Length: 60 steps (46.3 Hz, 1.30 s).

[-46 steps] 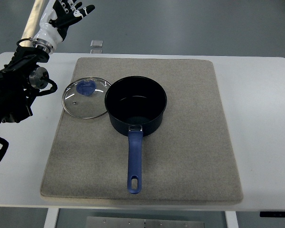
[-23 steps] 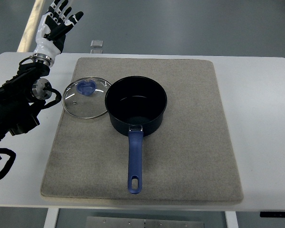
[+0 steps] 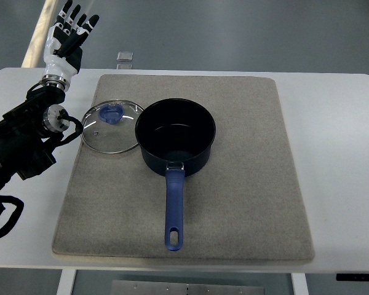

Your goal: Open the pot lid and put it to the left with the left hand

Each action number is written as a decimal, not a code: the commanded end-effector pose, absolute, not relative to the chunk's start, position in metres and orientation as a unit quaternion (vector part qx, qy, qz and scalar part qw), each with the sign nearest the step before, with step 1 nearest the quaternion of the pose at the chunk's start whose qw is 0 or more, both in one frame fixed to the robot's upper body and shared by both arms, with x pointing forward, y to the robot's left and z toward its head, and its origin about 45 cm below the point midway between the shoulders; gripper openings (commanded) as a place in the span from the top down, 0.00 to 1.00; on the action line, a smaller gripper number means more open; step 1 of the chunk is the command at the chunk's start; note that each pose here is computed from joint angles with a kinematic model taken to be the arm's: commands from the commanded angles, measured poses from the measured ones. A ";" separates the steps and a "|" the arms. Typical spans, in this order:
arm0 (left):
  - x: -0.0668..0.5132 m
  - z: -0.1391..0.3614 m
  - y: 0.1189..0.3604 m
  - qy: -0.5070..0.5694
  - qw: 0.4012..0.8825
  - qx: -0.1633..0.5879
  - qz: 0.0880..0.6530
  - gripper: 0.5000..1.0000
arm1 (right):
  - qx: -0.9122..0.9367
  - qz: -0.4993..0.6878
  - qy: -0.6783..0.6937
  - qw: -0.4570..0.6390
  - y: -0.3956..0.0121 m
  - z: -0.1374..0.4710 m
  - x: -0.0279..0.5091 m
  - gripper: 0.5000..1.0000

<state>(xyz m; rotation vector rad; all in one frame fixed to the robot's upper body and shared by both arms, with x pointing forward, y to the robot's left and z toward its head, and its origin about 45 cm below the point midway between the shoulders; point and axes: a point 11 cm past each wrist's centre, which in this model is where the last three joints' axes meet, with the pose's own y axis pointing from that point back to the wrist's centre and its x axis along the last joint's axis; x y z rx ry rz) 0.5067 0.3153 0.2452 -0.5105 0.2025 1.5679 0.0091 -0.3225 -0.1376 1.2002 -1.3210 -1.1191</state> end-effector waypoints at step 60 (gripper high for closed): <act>0.502 0.232 0.310 0.100 0.674 -0.219 0.698 0.04 | 0.495 -0.462 -0.545 0.495 -0.323 -0.138 0.009 0.17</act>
